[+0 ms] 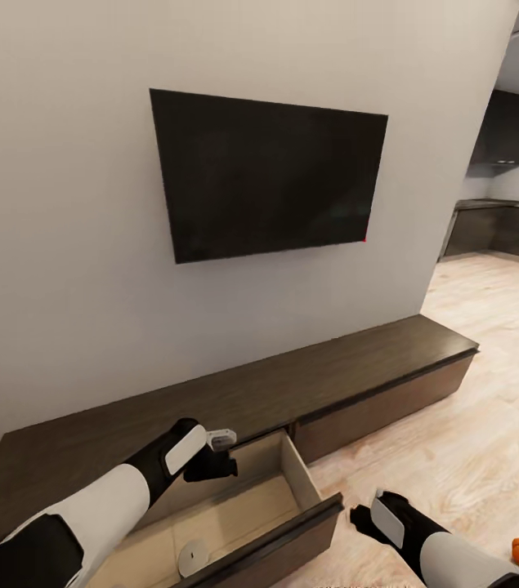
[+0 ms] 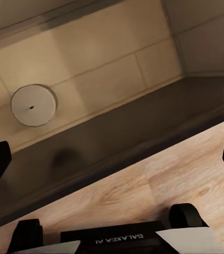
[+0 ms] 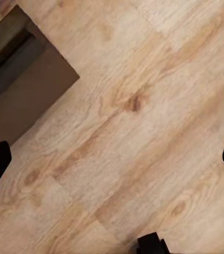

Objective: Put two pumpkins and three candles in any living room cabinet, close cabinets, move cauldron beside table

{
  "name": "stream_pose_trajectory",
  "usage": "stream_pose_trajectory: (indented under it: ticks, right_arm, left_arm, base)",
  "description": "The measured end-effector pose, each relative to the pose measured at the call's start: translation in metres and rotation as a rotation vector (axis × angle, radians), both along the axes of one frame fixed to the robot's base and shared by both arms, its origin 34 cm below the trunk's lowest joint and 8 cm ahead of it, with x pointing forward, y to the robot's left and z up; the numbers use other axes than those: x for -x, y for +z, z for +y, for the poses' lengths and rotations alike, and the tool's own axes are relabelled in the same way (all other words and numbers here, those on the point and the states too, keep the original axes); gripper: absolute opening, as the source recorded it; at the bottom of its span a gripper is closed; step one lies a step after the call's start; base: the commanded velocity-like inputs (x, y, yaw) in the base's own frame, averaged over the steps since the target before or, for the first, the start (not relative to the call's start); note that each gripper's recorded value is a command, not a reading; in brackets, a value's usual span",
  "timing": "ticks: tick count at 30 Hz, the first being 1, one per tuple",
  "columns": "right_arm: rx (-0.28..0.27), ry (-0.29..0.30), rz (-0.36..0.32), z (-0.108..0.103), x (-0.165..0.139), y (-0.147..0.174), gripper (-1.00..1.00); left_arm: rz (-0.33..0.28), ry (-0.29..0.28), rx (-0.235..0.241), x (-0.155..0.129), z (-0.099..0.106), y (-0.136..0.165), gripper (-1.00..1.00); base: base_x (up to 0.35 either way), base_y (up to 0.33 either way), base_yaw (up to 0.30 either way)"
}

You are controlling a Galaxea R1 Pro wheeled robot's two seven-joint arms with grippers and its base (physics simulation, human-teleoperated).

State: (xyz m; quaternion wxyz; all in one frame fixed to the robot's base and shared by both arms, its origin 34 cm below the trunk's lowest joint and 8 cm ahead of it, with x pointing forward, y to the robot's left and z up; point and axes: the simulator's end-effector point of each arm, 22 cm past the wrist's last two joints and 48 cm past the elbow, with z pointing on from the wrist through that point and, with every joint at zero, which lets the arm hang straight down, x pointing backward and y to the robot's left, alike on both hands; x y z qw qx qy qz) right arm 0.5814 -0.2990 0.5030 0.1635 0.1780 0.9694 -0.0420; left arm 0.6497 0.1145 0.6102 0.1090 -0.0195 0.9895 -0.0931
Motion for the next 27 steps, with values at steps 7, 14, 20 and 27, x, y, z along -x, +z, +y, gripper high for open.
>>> stream_pose_trajectory:
  ticks: [7,14,20,27]
  right_arm:
    - [0.100,-0.075,-0.017,-0.068,0.014,0.008,1.00]
    - [0.148,-0.105,0.019,-0.089,0.063,-0.006,1.00]
    - [0.187,-0.117,-0.006,-0.100,0.107,-0.016,1.00]
    - [0.164,-0.123,0.007,-0.095,0.109,-0.006,1.00]
  left_arm:
    - [0.002,-0.009,-0.008,0.000,-0.001,0.011,1.00]
    - [0.010,-0.017,0.002,0.002,-0.011,0.021,1.00]
    - [0.012,-0.018,0.005,0.002,-0.013,0.031,1.00]
    - [0.012,-0.020,0.013,0.002,-0.015,0.045,1.00]
  base:
    - [0.000,0.000,-0.280]
    - [0.000,0.000,-0.224]
    - [0.000,0.000,-0.023]
    - [0.000,0.000,-0.171]
